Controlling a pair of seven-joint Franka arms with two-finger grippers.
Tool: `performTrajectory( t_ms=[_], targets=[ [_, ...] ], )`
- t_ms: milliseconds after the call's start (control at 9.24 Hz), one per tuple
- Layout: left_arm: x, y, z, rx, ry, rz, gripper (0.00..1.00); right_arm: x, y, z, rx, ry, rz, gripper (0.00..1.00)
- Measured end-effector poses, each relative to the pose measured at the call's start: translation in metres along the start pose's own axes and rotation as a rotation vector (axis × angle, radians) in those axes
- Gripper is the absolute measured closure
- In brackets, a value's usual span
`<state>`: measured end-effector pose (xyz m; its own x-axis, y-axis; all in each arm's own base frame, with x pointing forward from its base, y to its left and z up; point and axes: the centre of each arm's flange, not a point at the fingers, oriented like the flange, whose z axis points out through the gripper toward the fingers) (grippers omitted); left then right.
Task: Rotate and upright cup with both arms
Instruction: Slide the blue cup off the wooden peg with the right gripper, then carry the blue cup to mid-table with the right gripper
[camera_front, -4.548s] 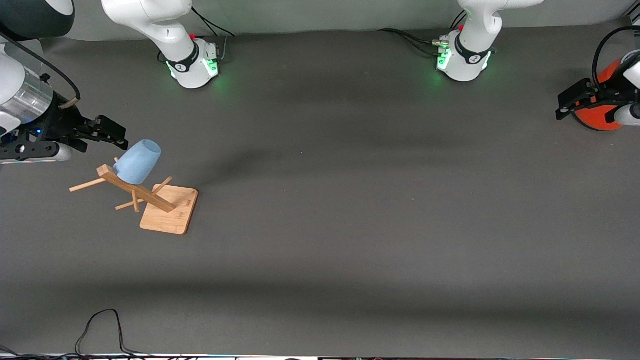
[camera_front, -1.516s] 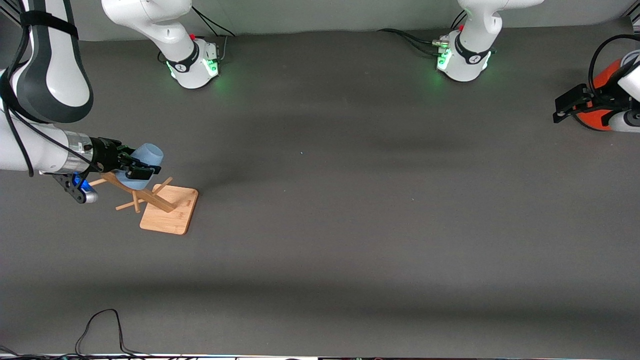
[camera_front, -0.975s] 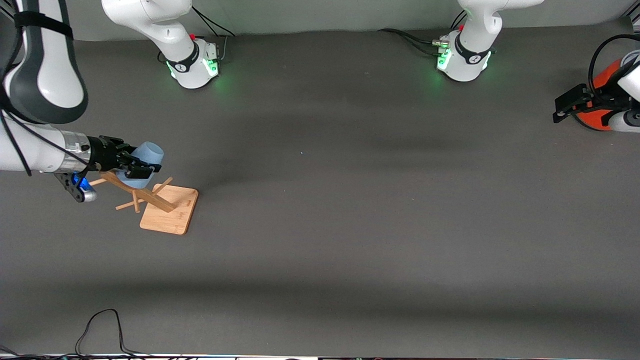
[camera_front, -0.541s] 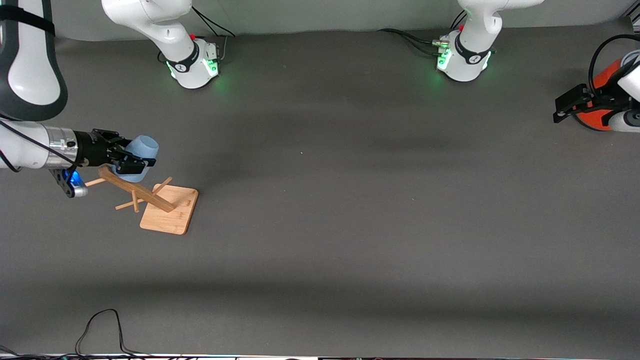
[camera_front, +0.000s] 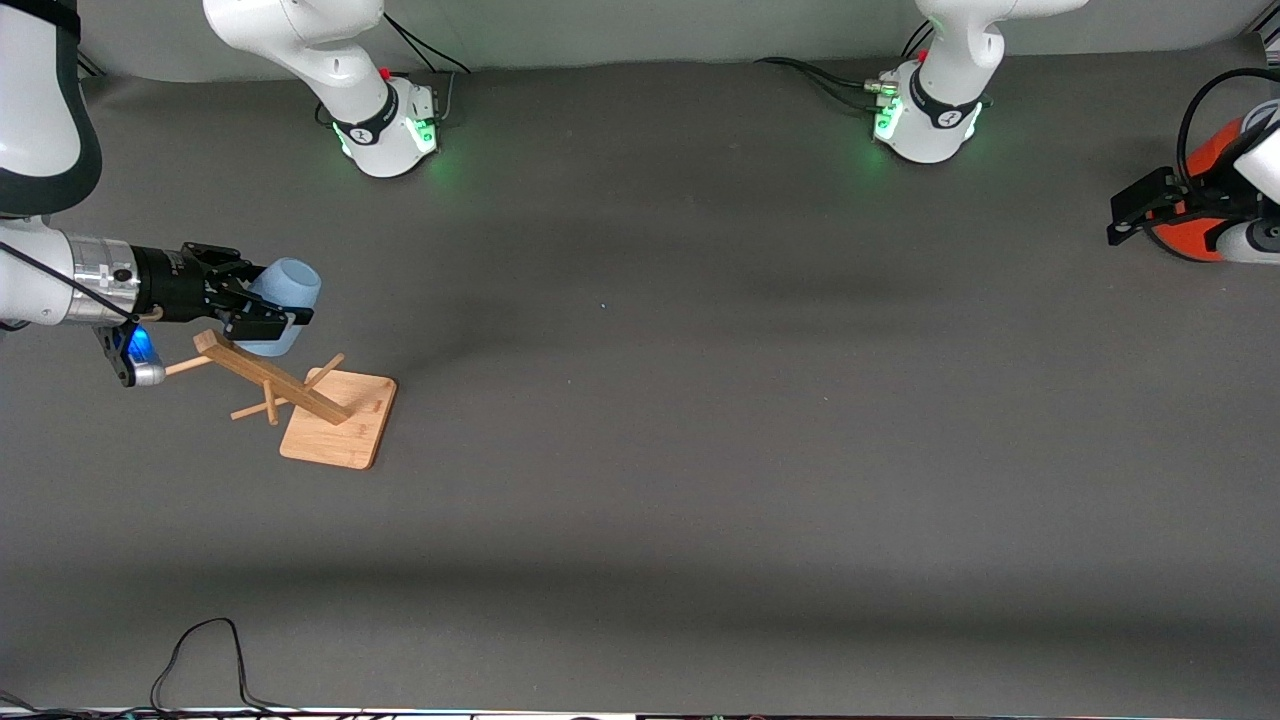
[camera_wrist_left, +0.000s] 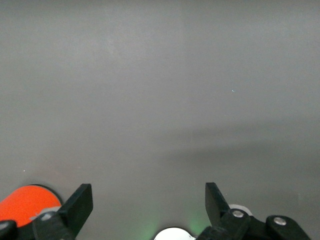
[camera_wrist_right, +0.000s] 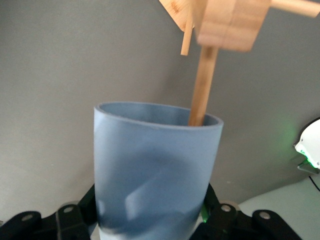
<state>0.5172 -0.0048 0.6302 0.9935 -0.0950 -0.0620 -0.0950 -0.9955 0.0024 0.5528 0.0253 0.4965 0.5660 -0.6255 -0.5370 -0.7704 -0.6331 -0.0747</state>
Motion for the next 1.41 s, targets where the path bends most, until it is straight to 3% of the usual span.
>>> performTrajectory(
  t_ms=[433, 758, 1083, 1408],
  targets=[
    [-0.001, -0.002, -0.001, 0.015, 0.000, -0.002, 0.00, -0.042, -0.030, 0.001, 0.040, -0.038, -0.002, 0.21],
    [-0.001, -0.003, -0.001, 0.018, -0.001, -0.004, 0.00, -0.089, -0.062, 0.012, 0.040, -0.034, -0.017, 0.21],
    [-0.001, -0.004, 0.002, 0.018, -0.006, -0.007, 0.00, -0.148, -0.125, 0.069, 0.074, 0.044, -0.127, 0.21],
    [-0.001, -0.005, 0.006, 0.018, -0.011, -0.008, 0.00, -0.188, -0.204, 0.187, 0.044, 0.156, -0.249, 0.21]
  ],
)
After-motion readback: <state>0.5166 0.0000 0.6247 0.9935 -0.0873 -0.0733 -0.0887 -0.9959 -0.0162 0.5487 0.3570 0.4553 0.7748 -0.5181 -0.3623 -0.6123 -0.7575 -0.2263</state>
